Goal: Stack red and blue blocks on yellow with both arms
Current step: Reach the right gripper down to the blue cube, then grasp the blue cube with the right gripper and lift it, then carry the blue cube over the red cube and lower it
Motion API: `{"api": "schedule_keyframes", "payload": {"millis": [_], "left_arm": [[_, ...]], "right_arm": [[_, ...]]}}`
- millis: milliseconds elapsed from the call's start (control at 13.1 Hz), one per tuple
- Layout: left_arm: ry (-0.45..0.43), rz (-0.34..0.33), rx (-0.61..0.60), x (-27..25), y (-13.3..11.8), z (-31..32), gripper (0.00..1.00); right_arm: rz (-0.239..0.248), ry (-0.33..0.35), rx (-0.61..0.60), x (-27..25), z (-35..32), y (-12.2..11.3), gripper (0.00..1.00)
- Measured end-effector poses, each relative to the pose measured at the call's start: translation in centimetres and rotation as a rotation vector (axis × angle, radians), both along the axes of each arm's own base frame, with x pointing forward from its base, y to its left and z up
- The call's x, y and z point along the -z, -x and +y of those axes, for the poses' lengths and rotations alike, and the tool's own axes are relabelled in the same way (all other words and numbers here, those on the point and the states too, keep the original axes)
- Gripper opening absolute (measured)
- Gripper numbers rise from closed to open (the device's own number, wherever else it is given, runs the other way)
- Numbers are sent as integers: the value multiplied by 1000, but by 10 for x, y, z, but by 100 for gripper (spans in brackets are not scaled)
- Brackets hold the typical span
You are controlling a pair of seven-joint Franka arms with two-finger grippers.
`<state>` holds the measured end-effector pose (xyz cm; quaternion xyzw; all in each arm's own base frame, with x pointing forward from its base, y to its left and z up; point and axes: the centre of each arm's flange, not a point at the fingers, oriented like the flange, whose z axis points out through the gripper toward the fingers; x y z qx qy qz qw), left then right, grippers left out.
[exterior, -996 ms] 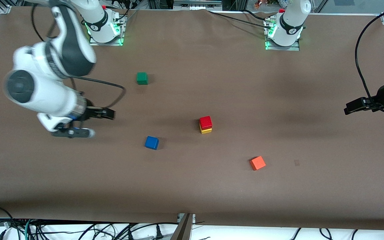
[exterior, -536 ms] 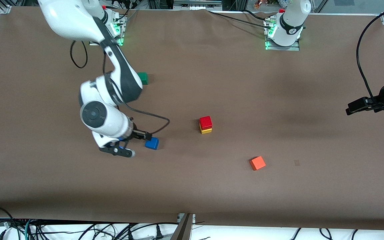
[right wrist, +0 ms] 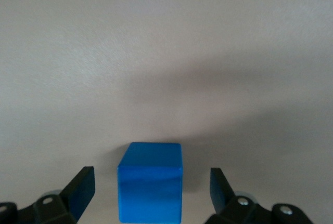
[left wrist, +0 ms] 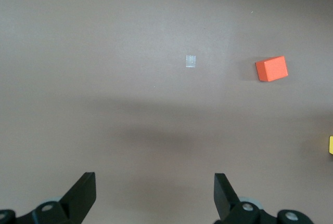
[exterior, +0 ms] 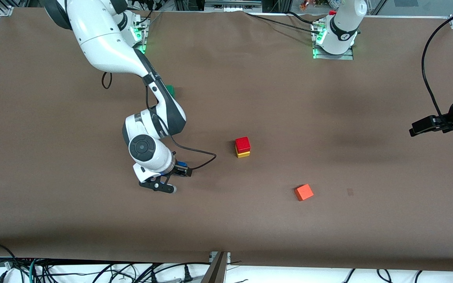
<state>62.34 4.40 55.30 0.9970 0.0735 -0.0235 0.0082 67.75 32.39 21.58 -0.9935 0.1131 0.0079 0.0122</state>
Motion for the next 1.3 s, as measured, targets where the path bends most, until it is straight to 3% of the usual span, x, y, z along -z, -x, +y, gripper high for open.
{"api": "schedule_keyframes", "payload": {"millis": [230, 306, 383, 536, 689, 919, 1302], "left_arm": [[1, 0, 1, 0, 0, 0, 100], [1, 0, 1, 0, 0, 0, 100], [1, 1, 1, 1, 0, 0, 100], [1, 2, 1, 1, -1, 0, 100], [1, 2, 1, 1, -1, -1, 100], [2, 5, 1, 3, -1, -1, 100], [4, 6, 9, 4, -2, -5, 100]], "right_arm": [[7, 4, 4, 16, 8, 5, 62], [6, 4, 2, 16, 9, 6, 62], [6, 4, 2, 13, 10, 5, 56], [31, 12, -6, -15, 13, 3, 56], [49, -11, -42, -77, 36, 7, 56], [29, -91, -132, -151, 94, 35, 56], [-24, -119, -244, -130, 179, 83, 56]]}}
